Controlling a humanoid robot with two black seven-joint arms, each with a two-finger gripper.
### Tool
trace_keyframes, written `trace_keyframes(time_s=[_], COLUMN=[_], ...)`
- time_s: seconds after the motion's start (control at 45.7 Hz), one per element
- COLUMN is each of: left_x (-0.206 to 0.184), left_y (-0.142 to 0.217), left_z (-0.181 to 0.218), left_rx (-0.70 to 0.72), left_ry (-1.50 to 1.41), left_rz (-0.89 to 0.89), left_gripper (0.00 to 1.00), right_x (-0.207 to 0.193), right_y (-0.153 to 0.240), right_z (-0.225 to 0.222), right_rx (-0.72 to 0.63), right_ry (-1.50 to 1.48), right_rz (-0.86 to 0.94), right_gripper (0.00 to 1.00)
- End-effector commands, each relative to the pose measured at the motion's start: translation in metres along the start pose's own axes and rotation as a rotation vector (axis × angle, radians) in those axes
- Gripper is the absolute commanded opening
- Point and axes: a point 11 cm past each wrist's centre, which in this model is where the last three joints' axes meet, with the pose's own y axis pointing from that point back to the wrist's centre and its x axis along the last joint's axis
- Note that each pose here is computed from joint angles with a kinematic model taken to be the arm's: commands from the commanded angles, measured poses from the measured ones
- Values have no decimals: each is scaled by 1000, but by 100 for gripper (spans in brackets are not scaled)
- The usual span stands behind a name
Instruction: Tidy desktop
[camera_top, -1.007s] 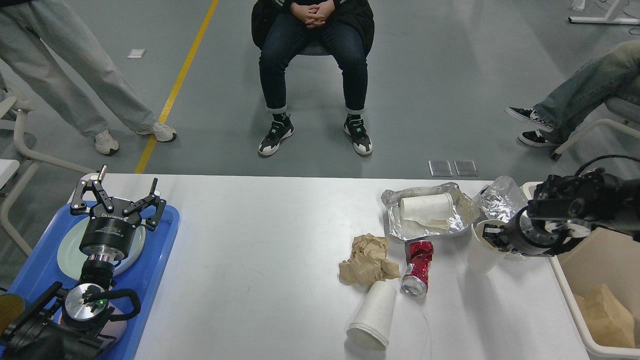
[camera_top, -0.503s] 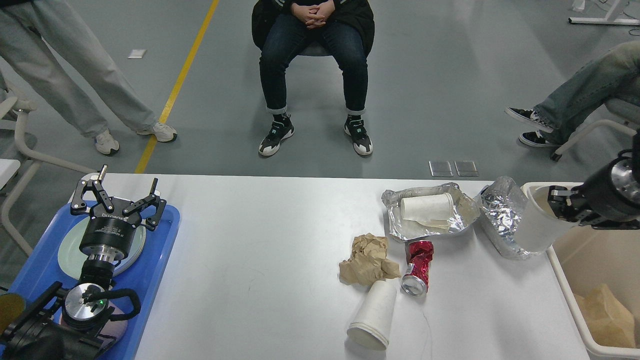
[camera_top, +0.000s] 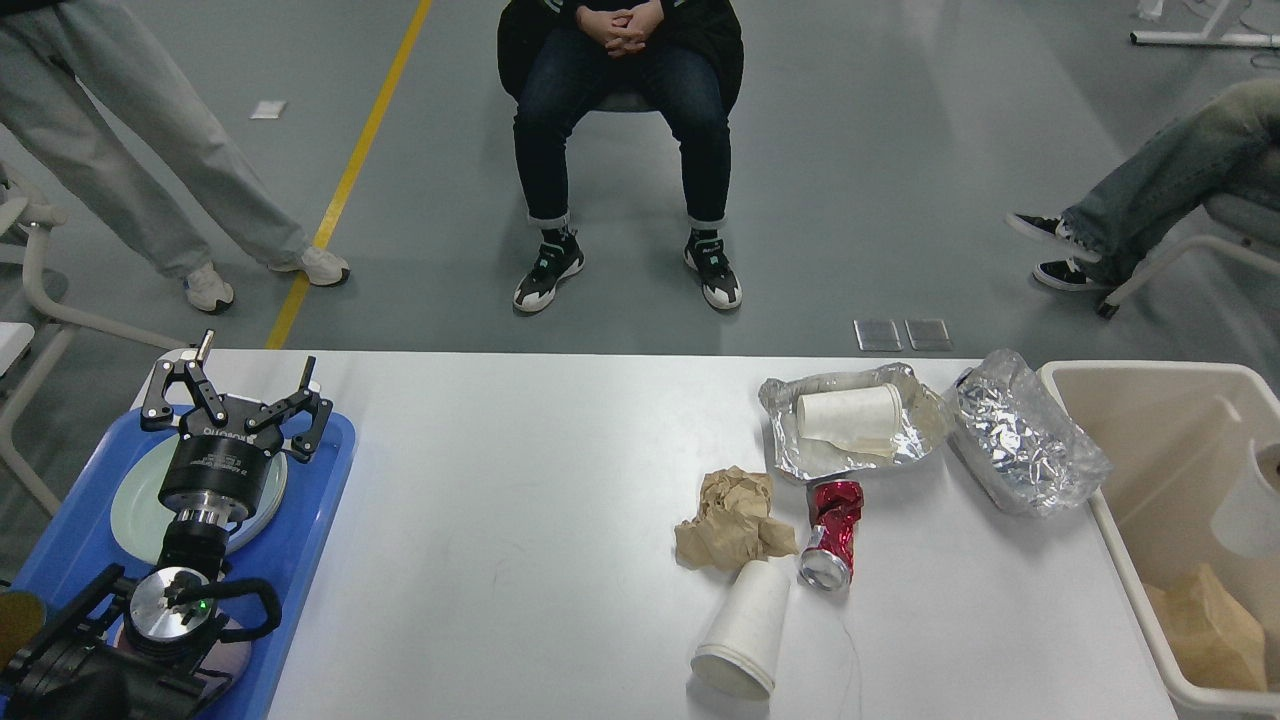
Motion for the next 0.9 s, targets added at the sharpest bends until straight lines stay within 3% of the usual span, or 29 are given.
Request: trace_keyframes(time_s=[0.0, 0.35, 0.788, 0.81, 0.875], left_x=[0, 0, 0, 0, 0], left_y=[0, 0, 0, 0, 0], left_z=[0, 0, 0, 0, 0], left_rx=[0, 0, 0, 0, 0], left_ry=[0, 0, 0, 0, 0], left_rz=[1, 1, 1, 1, 1], left_gripper=[96, 96, 96, 96, 96], right_x=[-17, -80, -116, -116, -113], right_y=[-39, -119, -137, -137, -137], right_z=[25, 27, 24, 25, 27], right_rx=[-21, -121, -181, -182, -179], right_ry=[-70, 41, 74, 74, 74], right_rz=[18, 201, 242, 244, 274], right_gripper=[0, 0, 0, 7, 57])
